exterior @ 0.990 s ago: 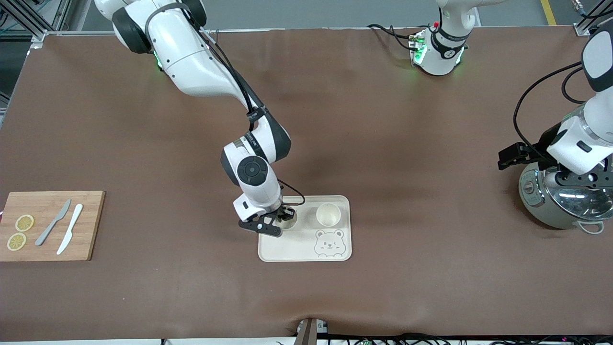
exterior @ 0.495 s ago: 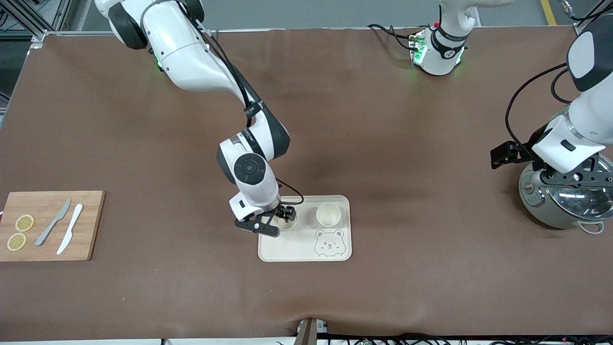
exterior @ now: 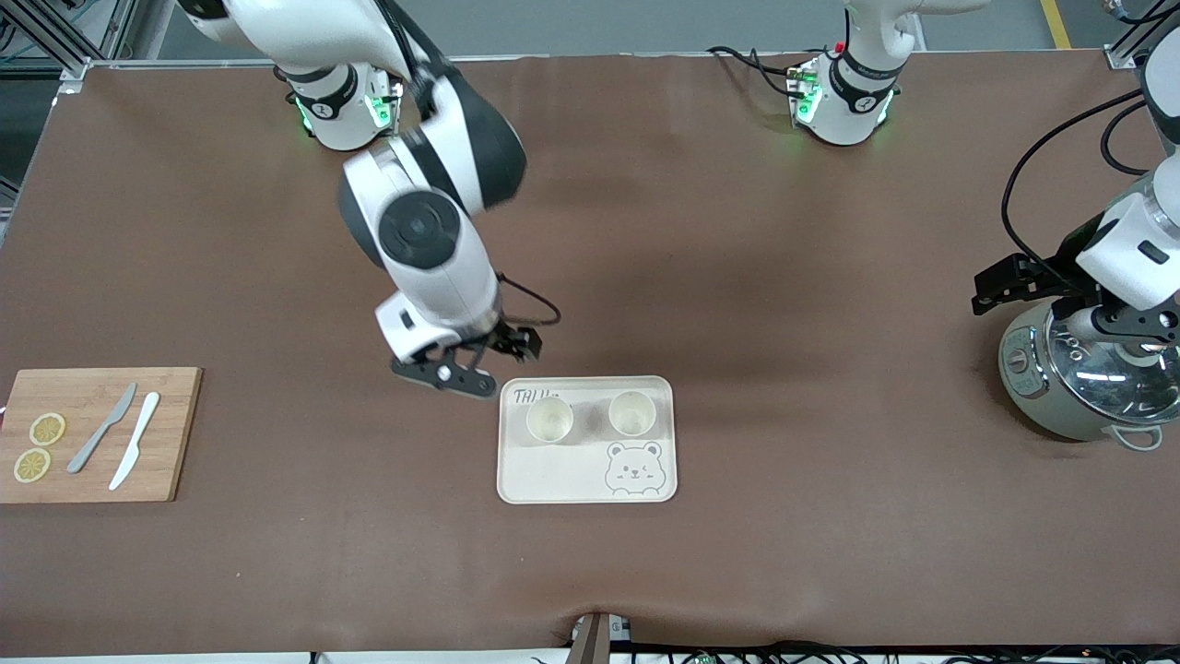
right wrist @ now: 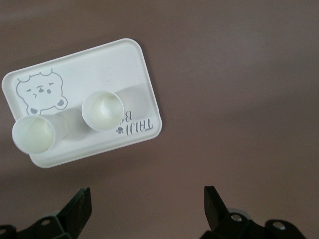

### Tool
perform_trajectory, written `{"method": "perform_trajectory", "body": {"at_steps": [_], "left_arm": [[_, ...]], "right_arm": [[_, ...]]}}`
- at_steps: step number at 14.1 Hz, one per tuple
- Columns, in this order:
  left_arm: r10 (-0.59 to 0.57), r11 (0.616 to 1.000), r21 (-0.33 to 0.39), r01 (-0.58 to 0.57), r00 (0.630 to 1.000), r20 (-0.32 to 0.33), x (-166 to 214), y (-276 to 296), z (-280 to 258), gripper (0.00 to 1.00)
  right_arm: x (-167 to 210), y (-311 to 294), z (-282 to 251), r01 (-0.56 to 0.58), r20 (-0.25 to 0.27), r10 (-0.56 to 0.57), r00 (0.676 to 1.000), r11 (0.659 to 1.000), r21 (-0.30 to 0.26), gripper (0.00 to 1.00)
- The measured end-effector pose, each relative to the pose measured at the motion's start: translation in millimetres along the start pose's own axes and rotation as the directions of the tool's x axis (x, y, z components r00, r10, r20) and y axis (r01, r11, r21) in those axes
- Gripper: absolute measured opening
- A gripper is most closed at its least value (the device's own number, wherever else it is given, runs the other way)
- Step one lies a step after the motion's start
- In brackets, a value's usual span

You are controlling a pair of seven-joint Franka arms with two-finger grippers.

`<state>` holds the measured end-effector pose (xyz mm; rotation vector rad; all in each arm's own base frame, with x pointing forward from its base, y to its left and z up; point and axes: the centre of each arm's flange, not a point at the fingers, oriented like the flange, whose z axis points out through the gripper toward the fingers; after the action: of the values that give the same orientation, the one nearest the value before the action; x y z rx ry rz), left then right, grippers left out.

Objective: Place white IKEA cup upright on tray with both arms

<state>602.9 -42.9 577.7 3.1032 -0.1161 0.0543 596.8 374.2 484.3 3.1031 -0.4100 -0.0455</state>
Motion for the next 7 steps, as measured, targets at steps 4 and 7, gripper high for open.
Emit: {"method": "perform_trajectory", "body": {"at_steps": [4,7], "left_arm": [[0.022,1.0,0.012,-0.021,1.0,-0.018,3.1,9.1,1.4,1.0],[0.07,0.995,0.065,-0.069,0.997,-0.014,2.6,24.3,2.5,1.0]], "right_arm": [[1.7,61.9,-71.2,0.02,0.028,-0.019,0.999,1.0,-0.011,1.0],[22.6,137.1,-113.9,0.053,0.036,-0.053,0.998,0.999,0.001,1.0]]}}
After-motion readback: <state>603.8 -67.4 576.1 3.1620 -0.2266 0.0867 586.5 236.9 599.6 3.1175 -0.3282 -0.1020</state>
